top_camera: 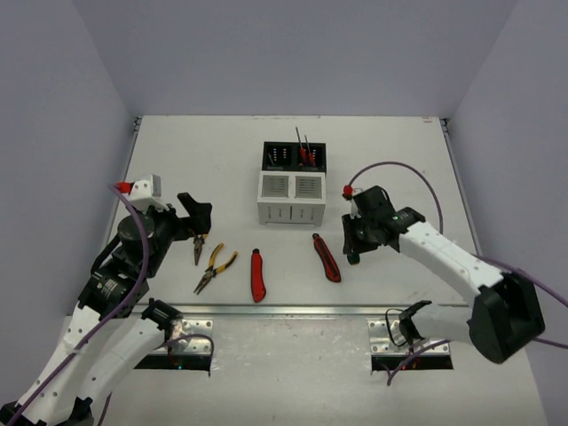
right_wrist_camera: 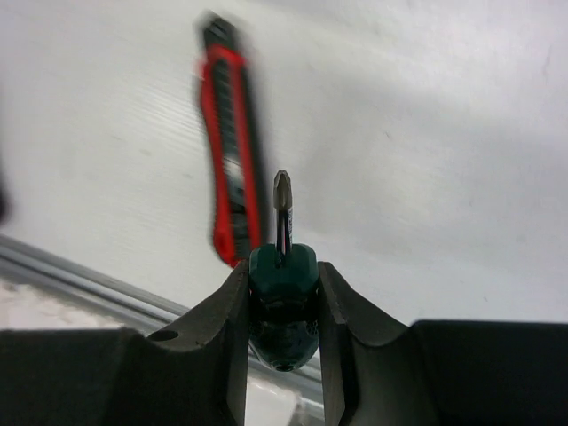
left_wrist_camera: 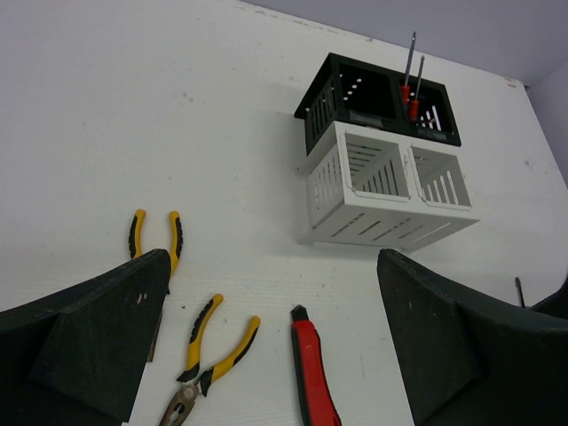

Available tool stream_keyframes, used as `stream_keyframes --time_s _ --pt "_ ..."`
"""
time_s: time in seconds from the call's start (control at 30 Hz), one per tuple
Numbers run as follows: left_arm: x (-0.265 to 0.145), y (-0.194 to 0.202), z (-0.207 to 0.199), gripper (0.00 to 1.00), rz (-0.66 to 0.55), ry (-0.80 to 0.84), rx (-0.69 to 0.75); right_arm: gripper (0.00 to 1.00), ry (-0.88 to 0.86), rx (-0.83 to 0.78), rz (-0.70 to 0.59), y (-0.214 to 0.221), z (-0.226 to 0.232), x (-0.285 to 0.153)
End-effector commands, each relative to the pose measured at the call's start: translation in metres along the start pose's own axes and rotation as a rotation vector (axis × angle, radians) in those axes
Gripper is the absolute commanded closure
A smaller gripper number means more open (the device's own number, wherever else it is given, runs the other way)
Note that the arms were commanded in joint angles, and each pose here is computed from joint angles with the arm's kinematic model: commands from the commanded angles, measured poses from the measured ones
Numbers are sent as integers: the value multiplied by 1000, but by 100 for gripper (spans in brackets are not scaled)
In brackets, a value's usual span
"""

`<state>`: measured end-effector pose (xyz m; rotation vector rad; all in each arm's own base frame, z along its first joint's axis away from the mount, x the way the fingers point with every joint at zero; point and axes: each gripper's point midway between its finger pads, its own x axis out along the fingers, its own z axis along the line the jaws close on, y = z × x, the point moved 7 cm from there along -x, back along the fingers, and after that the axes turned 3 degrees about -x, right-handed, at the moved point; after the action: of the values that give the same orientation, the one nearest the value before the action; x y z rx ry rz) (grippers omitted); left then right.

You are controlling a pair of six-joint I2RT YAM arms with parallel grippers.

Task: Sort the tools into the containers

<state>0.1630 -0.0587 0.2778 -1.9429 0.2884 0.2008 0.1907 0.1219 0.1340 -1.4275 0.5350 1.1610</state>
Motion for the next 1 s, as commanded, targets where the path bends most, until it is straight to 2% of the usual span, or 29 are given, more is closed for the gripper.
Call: stream_keyframes --time_s 0.0,0.07,0.23,0.37,0.53,0.67,0.7,0.97 --pt "0 -8 -8 0 -38 39 -5 100 -328 -135 -324 -58 41 -42" --pt "1 -8 -7 0 -35 34 -4 100 -405 -233 -494 -93 53 -59" --pt "5 -6 -7 0 -20 22 2 100 -338 -294 -808 -163 58 -67" --pt "4 -7 -6 0 -27 14 -2 100 -307 -312 -893 -221 64 -58" --pt "6 -5 -8 0 -12 22 3 100 -267 -402 -912 -288 72 -15" --pt "8 -4 -9 0 1 33 11 100 -218 -415 -851 -315 69 36" --pt "7 -4 -10 0 1 38 13 99 -204 -420 -875 -328 70 32" --pt "-1 -9 -13 0 -29 89 7 89 -210 -549 -761 -334 67 93"
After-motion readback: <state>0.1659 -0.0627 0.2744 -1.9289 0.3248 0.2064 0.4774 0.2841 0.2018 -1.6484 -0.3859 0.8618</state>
